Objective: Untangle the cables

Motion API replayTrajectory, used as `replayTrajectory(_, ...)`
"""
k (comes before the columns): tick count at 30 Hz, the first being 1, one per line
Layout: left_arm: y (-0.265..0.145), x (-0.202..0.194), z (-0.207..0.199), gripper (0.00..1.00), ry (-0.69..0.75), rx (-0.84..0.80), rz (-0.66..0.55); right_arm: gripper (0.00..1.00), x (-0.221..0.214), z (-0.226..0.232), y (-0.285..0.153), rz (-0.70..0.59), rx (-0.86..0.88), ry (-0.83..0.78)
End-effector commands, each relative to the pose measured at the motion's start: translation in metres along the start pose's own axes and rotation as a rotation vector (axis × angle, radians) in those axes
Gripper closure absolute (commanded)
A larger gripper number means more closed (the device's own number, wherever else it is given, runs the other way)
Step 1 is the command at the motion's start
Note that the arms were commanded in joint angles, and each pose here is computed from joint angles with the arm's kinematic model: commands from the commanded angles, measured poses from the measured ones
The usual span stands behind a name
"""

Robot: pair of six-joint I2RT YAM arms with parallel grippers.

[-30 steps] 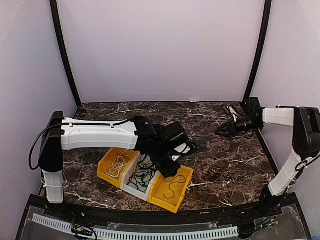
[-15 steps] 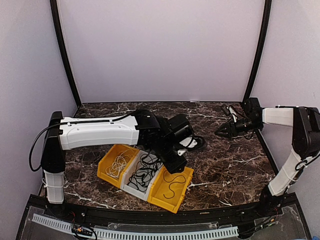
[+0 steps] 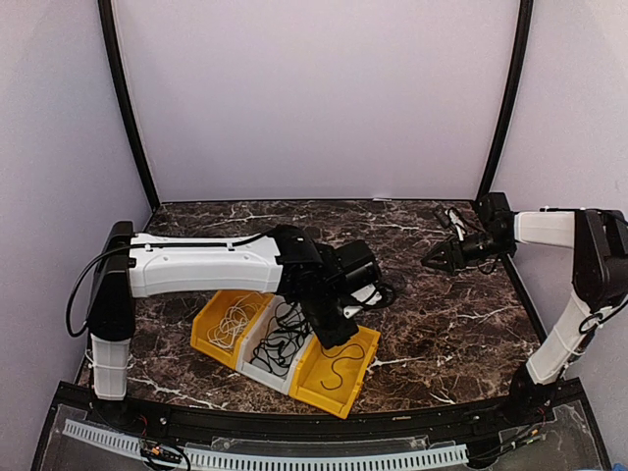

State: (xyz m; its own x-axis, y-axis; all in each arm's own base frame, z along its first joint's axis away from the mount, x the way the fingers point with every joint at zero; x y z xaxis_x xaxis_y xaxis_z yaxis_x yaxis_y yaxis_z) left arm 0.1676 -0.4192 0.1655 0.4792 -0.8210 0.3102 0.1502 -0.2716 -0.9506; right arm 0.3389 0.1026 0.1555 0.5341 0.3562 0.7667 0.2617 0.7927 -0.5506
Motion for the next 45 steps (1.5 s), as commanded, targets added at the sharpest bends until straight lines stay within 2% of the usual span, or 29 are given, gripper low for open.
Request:
replayTrajectory(1,0.007,-0.009,-0.003,0.76,0.036,-0.006,0.044,0.41,0.003,-0.003,0.000,-0.009,0.004,-0.010)
replayTrajectory(5,0.009,-0.009,-0.002,0.84,0.044,0.003,0.047,0.41,0.003,-0.004,0.000,-0.008,0.003,-0.010)
replayTrajectory(9,0.009,-0.008,-0.003,0.98,0.051,0.006,0.041,0.42,0.003,-0.004,0.000,-0.009,0.004,-0.010)
replayTrajectory(11,0.008,-0.006,-0.005,1.00,0.054,0.003,0.032,0.42,0.003,-0.004,0.000,-0.008,0.005,-0.009)
replayTrajectory(16,0.000,0.003,-0.016,1.00,0.048,-0.043,-0.008,0.42,0.002,-0.004,0.001,-0.006,0.006,-0.008)
replayTrajectory(18,-0.002,0.005,-0.031,1.00,0.050,-0.141,-0.021,0.42,0.002,-0.004,0.001,-0.006,0.006,-0.007)
replayTrajectory(20,-0.003,0.007,-0.038,1.00,0.060,-0.149,-0.041,0.42,0.002,-0.004,0.001,-0.004,0.007,-0.006)
replayTrajectory(26,-0.018,0.016,-0.024,0.68,0.074,0.044,-0.095,0.42,0.000,-0.005,0.002,-0.001,0.011,-0.001)
replayTrajectory(30,-0.019,0.012,-0.007,0.62,0.118,0.182,-0.084,0.42,-0.001,-0.007,0.005,0.005,0.020,0.011)
replayTrajectory(37,0.003,-0.007,0.010,0.63,0.206,0.332,0.032,0.42,-0.001,-0.007,0.005,0.006,0.021,0.011)
replayTrajectory(42,0.012,-0.005,0.005,0.68,0.223,0.289,0.031,0.42,-0.003,-0.008,0.006,0.012,0.024,0.019)
replayTrajectory(45,0.017,-0.005,0.001,0.76,0.226,0.258,0.033,0.42,-0.004,-0.008,0.007,0.014,0.024,0.018)
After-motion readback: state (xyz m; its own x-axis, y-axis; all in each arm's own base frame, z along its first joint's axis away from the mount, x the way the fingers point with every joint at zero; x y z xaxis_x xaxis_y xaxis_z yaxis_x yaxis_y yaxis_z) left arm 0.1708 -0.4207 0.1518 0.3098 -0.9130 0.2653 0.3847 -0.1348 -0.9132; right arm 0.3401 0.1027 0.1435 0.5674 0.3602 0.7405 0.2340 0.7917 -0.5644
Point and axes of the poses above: each gripper's point midway between its finger pads, its own y axis out along the fingers, its own z axis along the line the jaws close on, x = y × z, the point moved 6 cm from there along -y, back along the fingers, and after that the axes turned 4 degrees about -y, right-handed, at the moved point
